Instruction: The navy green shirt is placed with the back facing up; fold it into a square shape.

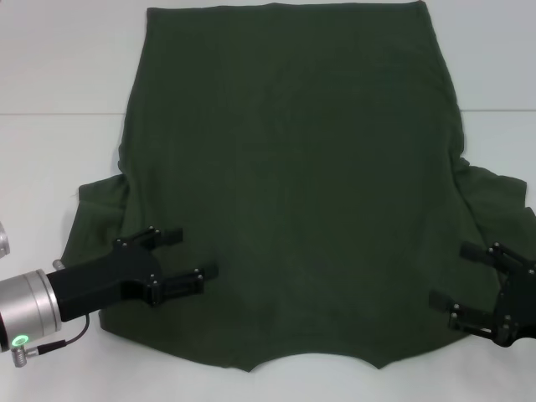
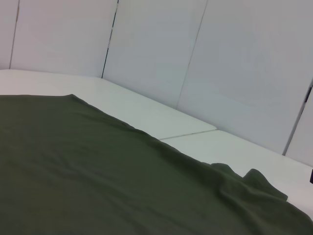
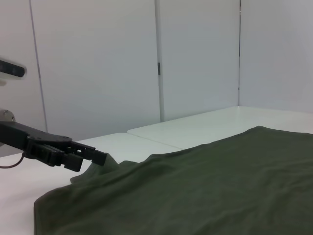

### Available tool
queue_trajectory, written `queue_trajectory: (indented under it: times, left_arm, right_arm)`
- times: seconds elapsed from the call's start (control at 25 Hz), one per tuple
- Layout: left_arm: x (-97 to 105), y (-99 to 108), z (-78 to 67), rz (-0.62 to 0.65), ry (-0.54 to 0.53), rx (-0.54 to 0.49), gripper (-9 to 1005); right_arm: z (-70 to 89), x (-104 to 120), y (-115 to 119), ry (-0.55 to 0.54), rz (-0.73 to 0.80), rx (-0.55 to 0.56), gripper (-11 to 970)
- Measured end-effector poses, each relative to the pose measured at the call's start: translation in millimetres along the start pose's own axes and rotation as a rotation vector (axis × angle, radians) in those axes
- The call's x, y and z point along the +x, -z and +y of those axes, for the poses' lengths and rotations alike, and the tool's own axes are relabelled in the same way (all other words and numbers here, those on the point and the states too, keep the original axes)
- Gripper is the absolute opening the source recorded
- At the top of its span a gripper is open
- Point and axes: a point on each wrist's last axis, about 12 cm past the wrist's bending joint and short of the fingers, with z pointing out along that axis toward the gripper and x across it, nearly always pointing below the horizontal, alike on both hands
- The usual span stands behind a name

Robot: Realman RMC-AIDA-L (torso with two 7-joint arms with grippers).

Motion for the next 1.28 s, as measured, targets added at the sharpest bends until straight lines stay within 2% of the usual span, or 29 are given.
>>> queue_trajectory:
  times: [1.28]
  left_arm:
    - [0.3,-0.9,1.0,0.004,0.008,-0.008,926]
  right_arm:
    - [2.9,2.4,-1.8,-0.005,0.007,-0.013,947]
